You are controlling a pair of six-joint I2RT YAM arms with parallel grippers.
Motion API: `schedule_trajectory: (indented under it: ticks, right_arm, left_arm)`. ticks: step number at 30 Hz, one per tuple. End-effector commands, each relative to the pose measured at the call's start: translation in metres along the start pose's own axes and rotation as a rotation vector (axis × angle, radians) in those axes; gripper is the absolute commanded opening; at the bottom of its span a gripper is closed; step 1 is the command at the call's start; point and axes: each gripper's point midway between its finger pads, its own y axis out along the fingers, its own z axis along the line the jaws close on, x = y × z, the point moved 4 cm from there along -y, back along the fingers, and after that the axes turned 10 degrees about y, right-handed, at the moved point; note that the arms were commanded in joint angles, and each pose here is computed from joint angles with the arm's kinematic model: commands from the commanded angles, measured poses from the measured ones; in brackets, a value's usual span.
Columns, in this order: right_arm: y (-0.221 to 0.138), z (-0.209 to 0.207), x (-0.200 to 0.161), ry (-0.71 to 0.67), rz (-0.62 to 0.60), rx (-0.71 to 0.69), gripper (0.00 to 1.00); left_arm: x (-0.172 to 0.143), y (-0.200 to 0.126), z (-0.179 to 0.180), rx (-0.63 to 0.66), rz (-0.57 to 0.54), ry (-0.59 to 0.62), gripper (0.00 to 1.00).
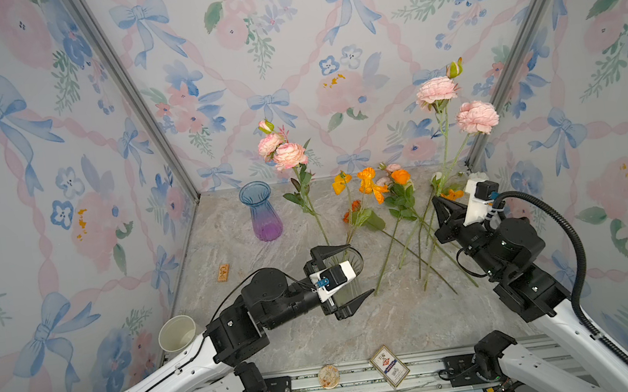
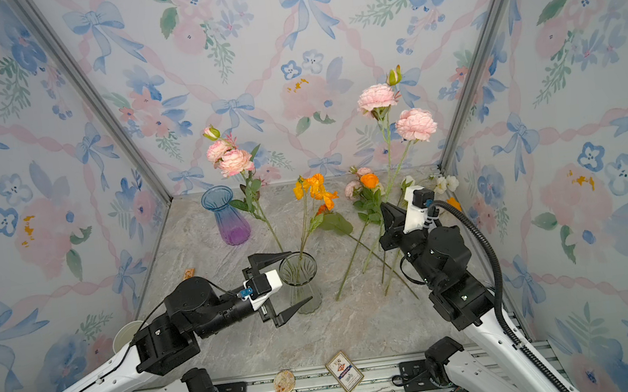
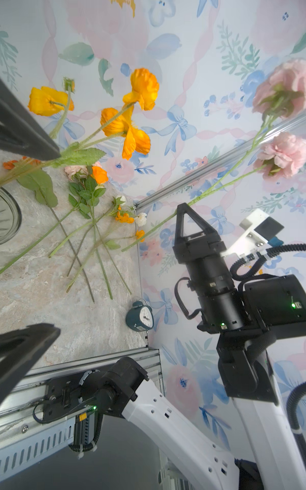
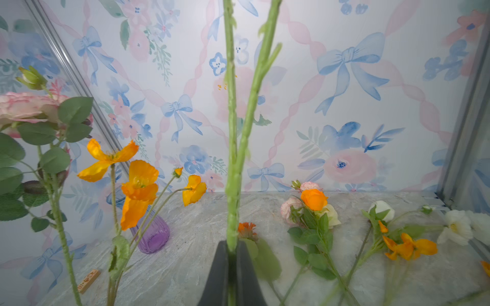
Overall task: Arrange flowers in a vase
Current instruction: Place the flower in the vase.
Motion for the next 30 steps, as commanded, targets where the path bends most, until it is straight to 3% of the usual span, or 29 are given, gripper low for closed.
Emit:
schedule_trajectory:
  ticks: [1, 5, 10, 16, 24, 30]
  right_arm:
    - [-0.006, 0.025, 0.015, 0.071, -0.125, 0.133, 0.0]
    - [-0.006, 0.055, 0.009, 0.065, -0.133, 0.268, 0.0]
    - [-0.012, 0.086, 0.007, 0.054, -0.204, 0.378, 0.0]
    - [-0.004, 0.122, -0.014, 0.1, -0.201, 0.475, 0.0]
    - [0.011, 0.153, -0.062, 0.097, -0.173, 0.514, 0.0]
    - [0.017, 0.151, -0.091, 0.08, -0.134, 0.497, 0.0]
  left_arm:
    - [-0.023, -0.009, -0.004, 0.039, 0.076, -0.056, 0.98]
    - [-0.045, -0.019, -0.009, 0.085, 0.121, -0.085, 0.98]
    - [-0.047, -0.029, -0.004, 0.14, 0.12, -0.093, 0.98]
    - [-0.051, -0.03, 0.001, 0.171, 0.136, -0.093, 0.98]
    - [-0.05, -0.029, 0.005, 0.174, 0.124, -0.108, 0.98]
    - [-0.05, -0.029, 0.007, 0.17, 0.115, -0.114, 0.98]
